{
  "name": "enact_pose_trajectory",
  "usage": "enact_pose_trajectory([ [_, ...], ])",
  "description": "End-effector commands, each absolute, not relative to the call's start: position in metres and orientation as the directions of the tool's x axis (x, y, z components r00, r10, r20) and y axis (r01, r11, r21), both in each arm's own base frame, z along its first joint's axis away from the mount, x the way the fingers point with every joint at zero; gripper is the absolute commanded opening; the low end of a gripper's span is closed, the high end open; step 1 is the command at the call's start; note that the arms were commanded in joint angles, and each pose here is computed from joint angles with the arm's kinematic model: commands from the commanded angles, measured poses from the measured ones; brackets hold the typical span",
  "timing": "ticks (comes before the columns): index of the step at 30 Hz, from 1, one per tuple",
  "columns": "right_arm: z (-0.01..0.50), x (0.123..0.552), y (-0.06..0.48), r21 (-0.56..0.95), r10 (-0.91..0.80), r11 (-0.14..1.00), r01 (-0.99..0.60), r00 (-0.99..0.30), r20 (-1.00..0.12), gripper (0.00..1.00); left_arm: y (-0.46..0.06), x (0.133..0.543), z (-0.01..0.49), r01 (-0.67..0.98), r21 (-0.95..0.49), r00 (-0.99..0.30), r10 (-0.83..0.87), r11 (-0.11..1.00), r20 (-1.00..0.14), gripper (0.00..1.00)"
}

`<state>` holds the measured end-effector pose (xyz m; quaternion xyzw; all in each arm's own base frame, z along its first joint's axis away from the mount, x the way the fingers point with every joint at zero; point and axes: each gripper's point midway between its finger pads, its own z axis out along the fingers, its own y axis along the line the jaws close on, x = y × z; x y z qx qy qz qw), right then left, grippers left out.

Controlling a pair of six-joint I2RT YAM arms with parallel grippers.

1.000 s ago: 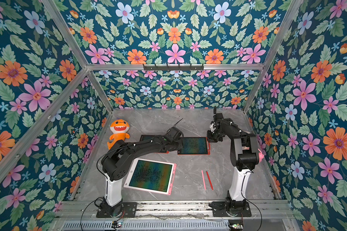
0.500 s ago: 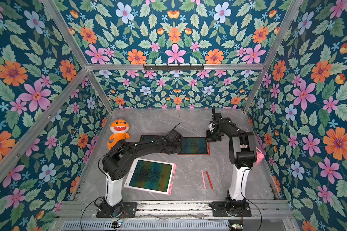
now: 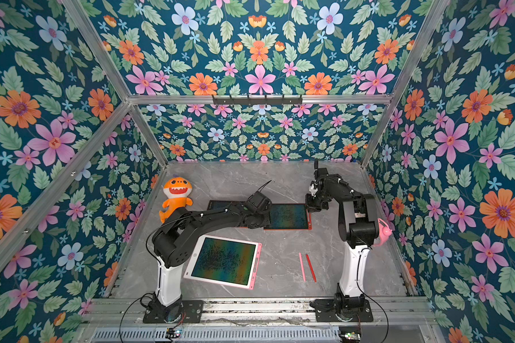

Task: Place the stylus back onto the writing tablet
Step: Place the stylus on the writing tablet.

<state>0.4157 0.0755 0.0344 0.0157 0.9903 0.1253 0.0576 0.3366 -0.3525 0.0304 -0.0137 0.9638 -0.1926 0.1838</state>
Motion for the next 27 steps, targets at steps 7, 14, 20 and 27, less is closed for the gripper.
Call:
enact_pose_trajectory([
  [7,0.026,0.408,0.073,0.209,0.01,0.978,-0.005,-0.997,-0.071,0.0,-0.354,0.337,0.028,0.056,-0.367,-0.932,-0.083,0.928,-0.352,0.0],
  [14,0.027,0.404,0.075,0.203,0.001,0.979,-0.01,-0.998,-0.056,0.0,-0.353,0.336,0.024,0.049,-0.361,-0.936,-0.083,0.931,-0.342,0.0],
  [20,0.023,0.401,0.076,0.208,0.003,0.978,-0.005,-0.999,-0.039,0.0,-0.352,0.335,0.022,0.047,-0.355,-0.938,-0.081,0.934,-0.337,0.0],
  [27,0.023,0.399,0.078,0.22,0.013,0.976,0.007,-0.999,-0.029,0.05,-0.35,0.334,0.018,0.042,-0.349,-0.94,-0.081,0.936,-0.332,0.0],
])
